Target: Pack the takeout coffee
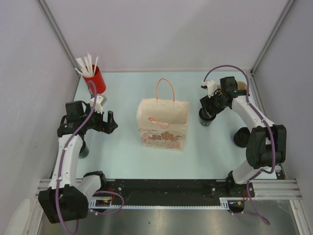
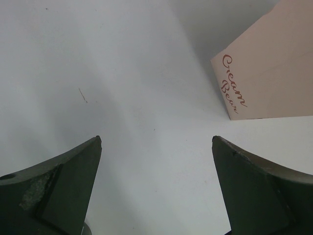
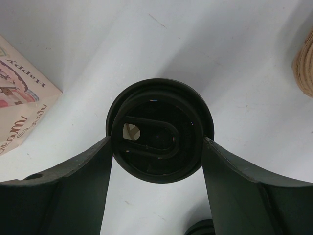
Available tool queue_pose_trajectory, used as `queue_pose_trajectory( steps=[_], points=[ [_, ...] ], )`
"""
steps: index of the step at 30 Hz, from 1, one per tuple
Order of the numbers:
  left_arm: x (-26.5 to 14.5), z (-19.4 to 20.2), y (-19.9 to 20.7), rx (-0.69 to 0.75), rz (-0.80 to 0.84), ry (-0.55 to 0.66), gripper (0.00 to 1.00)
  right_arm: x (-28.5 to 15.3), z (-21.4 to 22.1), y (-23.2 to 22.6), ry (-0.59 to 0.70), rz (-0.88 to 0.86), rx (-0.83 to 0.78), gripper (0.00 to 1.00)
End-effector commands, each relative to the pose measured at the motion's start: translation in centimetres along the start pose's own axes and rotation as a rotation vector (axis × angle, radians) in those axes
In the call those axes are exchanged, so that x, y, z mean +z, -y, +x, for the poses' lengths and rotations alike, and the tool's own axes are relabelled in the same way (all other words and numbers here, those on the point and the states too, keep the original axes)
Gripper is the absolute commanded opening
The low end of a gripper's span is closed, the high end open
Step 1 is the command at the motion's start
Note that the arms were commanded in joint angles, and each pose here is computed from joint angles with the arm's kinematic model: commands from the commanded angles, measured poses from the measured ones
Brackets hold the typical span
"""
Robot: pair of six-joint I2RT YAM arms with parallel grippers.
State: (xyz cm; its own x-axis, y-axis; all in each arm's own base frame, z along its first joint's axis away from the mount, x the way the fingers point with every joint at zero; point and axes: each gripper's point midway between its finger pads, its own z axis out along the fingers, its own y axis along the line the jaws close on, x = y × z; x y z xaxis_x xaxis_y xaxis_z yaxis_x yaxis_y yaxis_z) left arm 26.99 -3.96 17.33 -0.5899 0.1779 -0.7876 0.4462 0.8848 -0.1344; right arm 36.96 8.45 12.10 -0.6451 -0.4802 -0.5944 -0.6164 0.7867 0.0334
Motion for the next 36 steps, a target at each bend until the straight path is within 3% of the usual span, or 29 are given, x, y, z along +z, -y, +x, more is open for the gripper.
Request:
queue_pose_trajectory(
  steps=[1, 12, 19, 29, 36],
  points=[
    [-0.2, -0.6, 0.1, 0.028, 0.012, 0.035, 0.99, -1.0, -0.8, 0.5, 0.027, 0.043, -0.017, 0.56],
    [-0.2, -0.5, -0.1, 0.023, 0.009, 0.035, 0.99, -6.4, -5.1, -0.9, 0.224, 0.058, -0.062, 0.55],
    [-0.1, -0.4, -0.2, 0.020, 0.005, 0.031, 0.99, -13.7, -10.4, -3.3, 0.420, 0.032, -0.092, 0.55],
    [-0.1, -0.3, -0.3, 0.017, 0.002, 0.028, 0.99, -25.1, -16.5, -11.0, 0.672, -0.155, -0.183, 0.56],
    [-0.1, -0.4, -0.4, 0.018, -0.002, 0.030, 1.00, -25.2, -16.9, -17.0, 0.665, -0.335, -0.284, 0.56]
  ],
)
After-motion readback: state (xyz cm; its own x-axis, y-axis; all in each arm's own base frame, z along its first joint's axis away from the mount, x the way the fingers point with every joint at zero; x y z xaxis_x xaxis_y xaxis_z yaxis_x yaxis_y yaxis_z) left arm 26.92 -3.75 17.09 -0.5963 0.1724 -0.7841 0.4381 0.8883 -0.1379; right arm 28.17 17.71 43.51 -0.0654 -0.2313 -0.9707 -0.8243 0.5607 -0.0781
